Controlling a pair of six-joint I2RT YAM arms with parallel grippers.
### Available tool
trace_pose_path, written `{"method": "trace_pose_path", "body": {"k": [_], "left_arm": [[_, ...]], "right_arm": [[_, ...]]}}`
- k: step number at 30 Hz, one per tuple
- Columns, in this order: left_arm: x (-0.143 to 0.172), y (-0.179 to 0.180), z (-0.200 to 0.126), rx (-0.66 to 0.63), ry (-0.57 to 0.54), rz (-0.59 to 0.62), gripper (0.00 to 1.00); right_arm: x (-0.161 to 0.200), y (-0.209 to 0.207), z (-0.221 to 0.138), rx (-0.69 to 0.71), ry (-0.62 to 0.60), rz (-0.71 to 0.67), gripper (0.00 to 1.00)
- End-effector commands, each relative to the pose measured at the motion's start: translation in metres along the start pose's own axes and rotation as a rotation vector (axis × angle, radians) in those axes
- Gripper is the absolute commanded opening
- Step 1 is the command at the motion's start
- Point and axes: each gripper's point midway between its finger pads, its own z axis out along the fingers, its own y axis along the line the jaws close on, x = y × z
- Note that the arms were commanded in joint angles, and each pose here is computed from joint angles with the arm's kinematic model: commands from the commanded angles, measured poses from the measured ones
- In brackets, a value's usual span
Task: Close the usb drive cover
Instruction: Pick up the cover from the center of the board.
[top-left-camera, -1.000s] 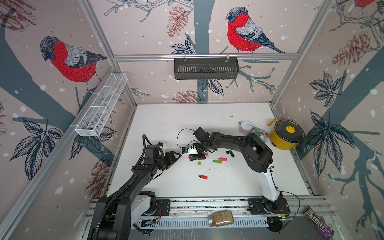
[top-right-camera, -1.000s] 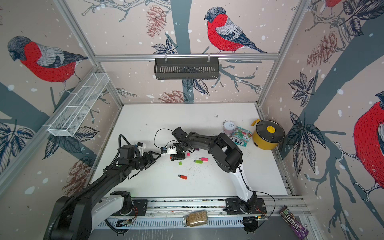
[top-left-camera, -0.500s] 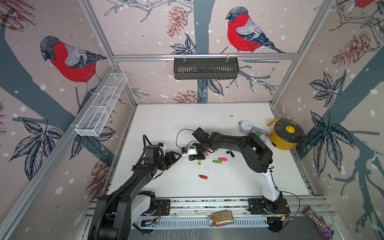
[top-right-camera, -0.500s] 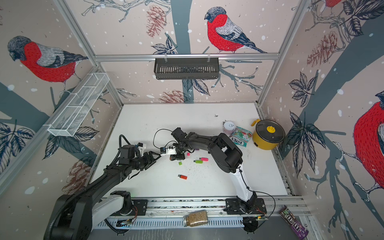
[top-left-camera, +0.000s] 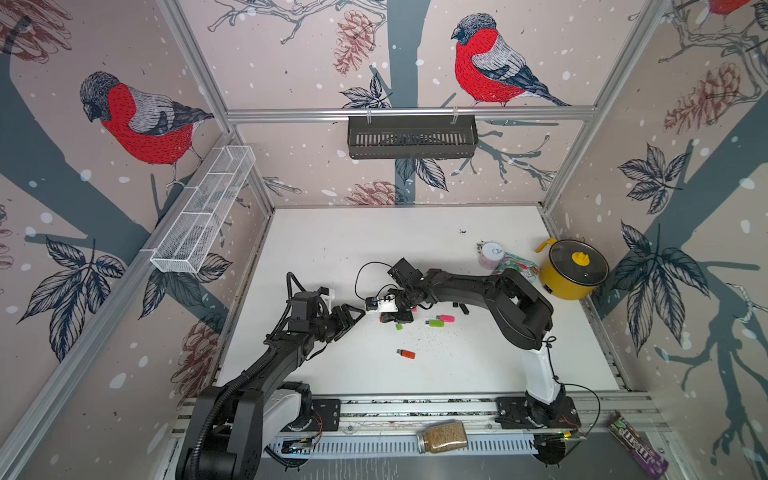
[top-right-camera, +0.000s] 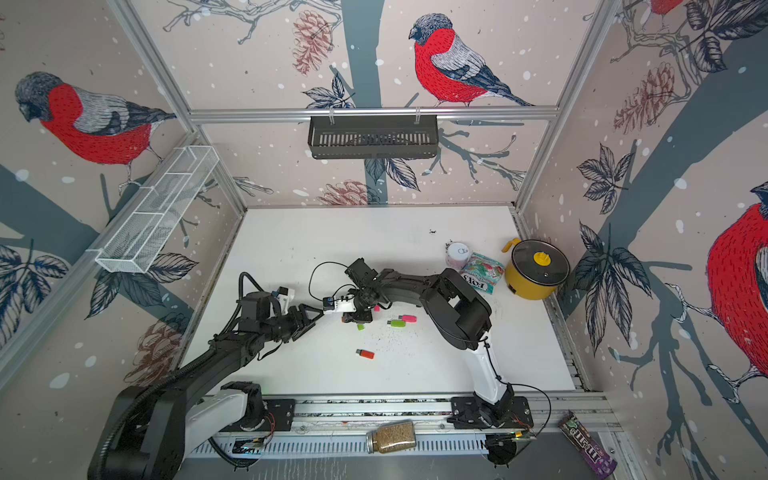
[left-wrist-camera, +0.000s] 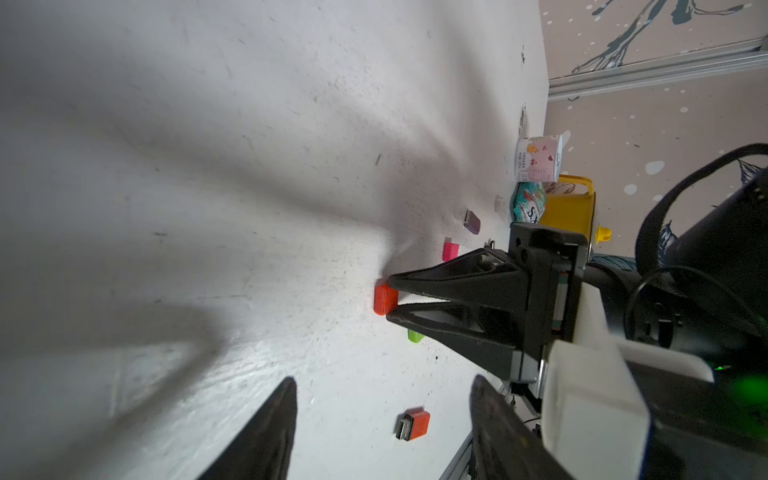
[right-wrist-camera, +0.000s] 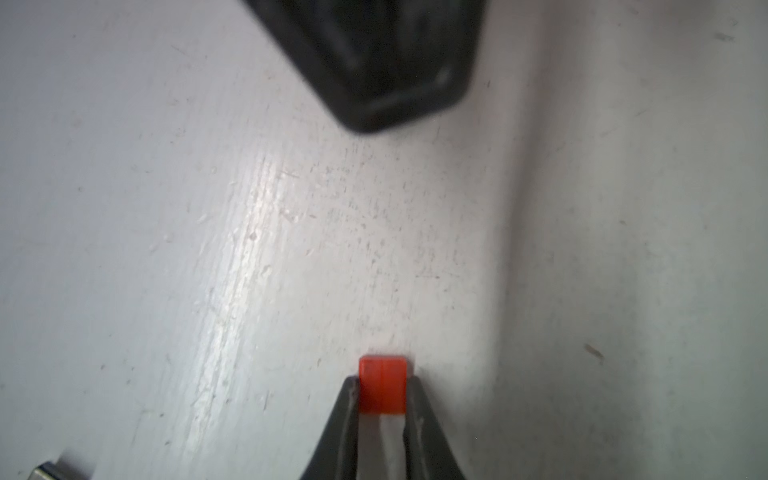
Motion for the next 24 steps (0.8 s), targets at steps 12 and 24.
{"method": "trace_pose_path", "body": {"k": [12,24], "left_arm": [[0.005,-0.015,0.01,0.138,0.04,-0.01,0.61],[0.011,-0.011,0.019,0.161,0.088,-0.058,0.54]], "right_arm": [[-0.031,0.003,-0.015,0.007,-0.177,0.043,0.19],[-0.039,0.005,-0.016,-0.015,-0.217,0.031,0.2]]}}
